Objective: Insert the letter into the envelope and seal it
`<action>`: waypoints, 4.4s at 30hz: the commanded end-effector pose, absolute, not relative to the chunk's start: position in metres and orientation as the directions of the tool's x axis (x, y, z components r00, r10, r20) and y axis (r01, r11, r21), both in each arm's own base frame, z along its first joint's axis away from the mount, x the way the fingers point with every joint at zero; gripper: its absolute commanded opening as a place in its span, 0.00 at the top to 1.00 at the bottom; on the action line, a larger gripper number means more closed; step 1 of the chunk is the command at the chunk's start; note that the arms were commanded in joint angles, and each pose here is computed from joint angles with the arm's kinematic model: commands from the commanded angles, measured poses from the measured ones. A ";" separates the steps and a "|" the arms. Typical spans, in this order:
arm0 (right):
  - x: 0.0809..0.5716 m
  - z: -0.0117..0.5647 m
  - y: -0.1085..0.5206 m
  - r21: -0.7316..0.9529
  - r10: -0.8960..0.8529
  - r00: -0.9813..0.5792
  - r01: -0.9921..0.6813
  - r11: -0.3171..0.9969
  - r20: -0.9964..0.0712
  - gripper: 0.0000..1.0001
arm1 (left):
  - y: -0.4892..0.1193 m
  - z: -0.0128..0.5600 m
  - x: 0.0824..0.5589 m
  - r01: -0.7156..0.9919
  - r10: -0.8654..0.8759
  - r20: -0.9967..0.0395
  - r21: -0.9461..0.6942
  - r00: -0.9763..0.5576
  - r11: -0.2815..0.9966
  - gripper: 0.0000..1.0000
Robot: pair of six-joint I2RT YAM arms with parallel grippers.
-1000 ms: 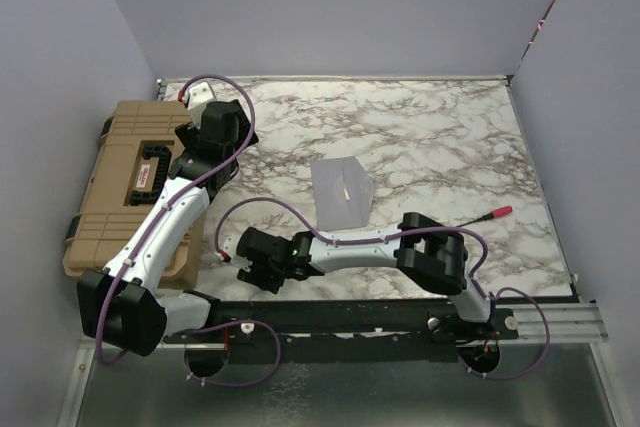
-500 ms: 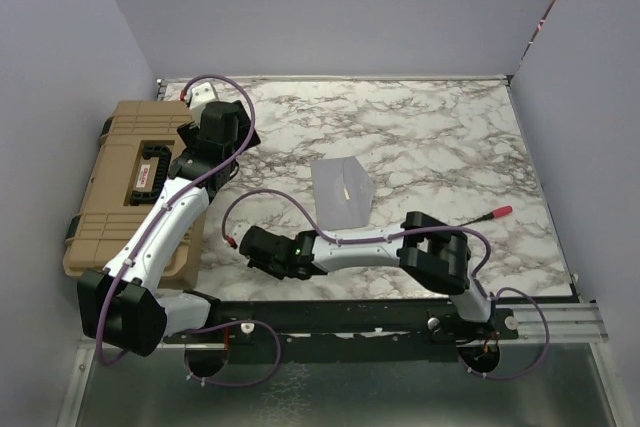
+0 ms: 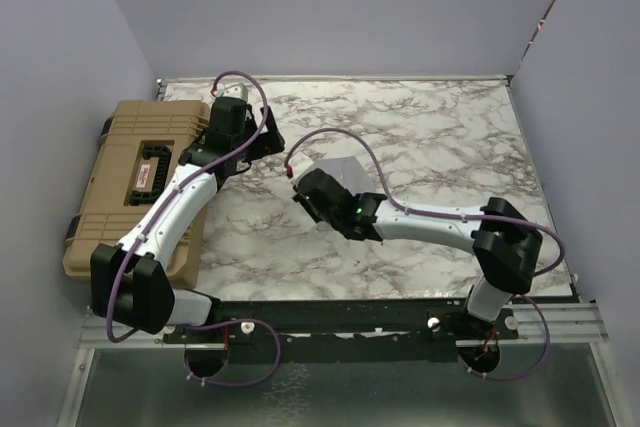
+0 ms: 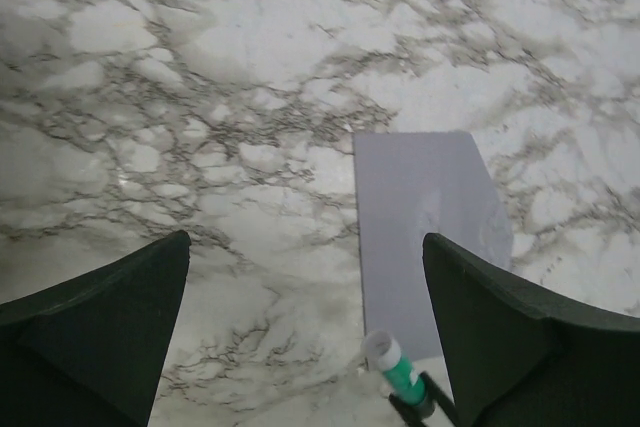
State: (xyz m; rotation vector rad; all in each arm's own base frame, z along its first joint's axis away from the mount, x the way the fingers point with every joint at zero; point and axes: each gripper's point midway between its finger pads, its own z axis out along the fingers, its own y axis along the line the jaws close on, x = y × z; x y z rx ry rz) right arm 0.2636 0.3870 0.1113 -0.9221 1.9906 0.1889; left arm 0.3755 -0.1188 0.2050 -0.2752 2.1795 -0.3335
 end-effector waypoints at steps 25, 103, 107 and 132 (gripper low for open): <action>0.283 0.231 0.347 -0.297 -0.397 0.029 -0.712 0.636 -0.917 1.00 | -0.246 0.237 0.280 0.457 -0.002 -0.497 -0.800 -0.868 0.388 0.56; 0.331 0.368 0.308 0.870 0.389 -0.789 -0.489 0.072 -0.476 0.57 | -0.263 0.382 0.353 0.336 -0.434 -0.321 -0.941 -0.842 0.045 1.00; 0.335 0.369 0.310 0.865 0.380 -0.789 -0.497 0.066 -0.483 0.51 | -0.264 0.383 0.352 0.342 -0.426 -0.328 -0.939 -0.843 0.045 1.00; 0.345 0.364 0.315 0.875 0.390 -0.800 -0.483 0.033 -0.456 0.52 | -0.264 0.379 0.350 0.343 -0.414 -0.331 -0.938 -0.848 0.048 1.00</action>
